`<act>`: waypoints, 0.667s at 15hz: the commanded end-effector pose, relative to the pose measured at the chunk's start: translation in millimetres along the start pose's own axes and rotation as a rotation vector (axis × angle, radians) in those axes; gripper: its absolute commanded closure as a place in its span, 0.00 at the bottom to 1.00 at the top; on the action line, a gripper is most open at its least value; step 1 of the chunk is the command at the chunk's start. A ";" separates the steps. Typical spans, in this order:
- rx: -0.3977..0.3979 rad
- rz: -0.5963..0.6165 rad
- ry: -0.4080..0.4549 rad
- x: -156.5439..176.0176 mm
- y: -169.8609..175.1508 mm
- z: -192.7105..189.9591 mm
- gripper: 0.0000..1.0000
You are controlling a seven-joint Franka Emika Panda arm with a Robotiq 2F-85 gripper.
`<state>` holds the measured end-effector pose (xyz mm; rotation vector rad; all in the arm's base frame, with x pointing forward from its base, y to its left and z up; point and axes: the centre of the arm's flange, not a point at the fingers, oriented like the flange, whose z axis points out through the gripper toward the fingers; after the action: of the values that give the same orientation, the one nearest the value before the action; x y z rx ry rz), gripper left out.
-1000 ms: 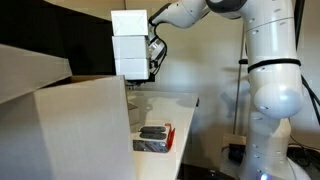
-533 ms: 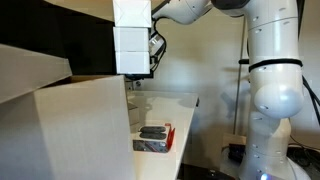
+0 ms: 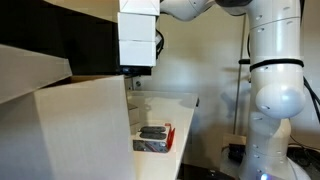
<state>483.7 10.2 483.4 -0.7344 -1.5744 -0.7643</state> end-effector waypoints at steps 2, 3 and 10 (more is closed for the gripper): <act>0.037 -0.016 0.021 22.6 9.0 24.6 0.42; 0.046 -0.020 0.022 24.0 11.4 28.2 0.42; 0.076 -0.023 0.043 33.8 28.7 43.3 0.42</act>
<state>480.2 56.1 495.4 -0.6493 -1.5936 -0.7291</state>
